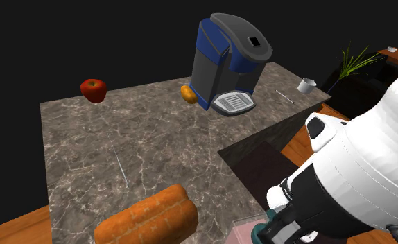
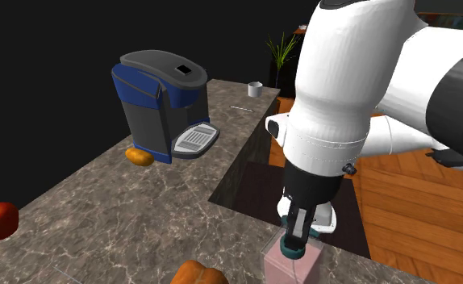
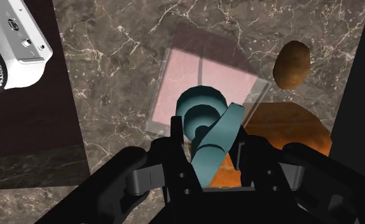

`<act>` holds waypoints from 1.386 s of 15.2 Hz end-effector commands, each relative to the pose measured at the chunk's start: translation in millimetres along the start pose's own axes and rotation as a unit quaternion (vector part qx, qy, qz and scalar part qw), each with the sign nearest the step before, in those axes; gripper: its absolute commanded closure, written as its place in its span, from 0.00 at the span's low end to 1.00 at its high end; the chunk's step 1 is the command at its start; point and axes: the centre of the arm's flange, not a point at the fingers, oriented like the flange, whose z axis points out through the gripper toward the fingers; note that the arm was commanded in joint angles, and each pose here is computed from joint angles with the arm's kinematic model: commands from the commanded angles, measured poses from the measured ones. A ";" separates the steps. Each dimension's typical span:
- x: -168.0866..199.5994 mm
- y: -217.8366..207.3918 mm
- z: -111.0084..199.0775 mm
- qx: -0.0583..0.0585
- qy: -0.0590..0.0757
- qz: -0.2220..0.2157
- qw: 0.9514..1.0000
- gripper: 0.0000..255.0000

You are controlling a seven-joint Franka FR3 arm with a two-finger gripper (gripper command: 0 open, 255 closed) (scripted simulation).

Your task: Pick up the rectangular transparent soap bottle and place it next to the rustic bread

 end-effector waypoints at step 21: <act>-1.5 5.4 116.2 0.000 0.000 0.000 1.000 1.00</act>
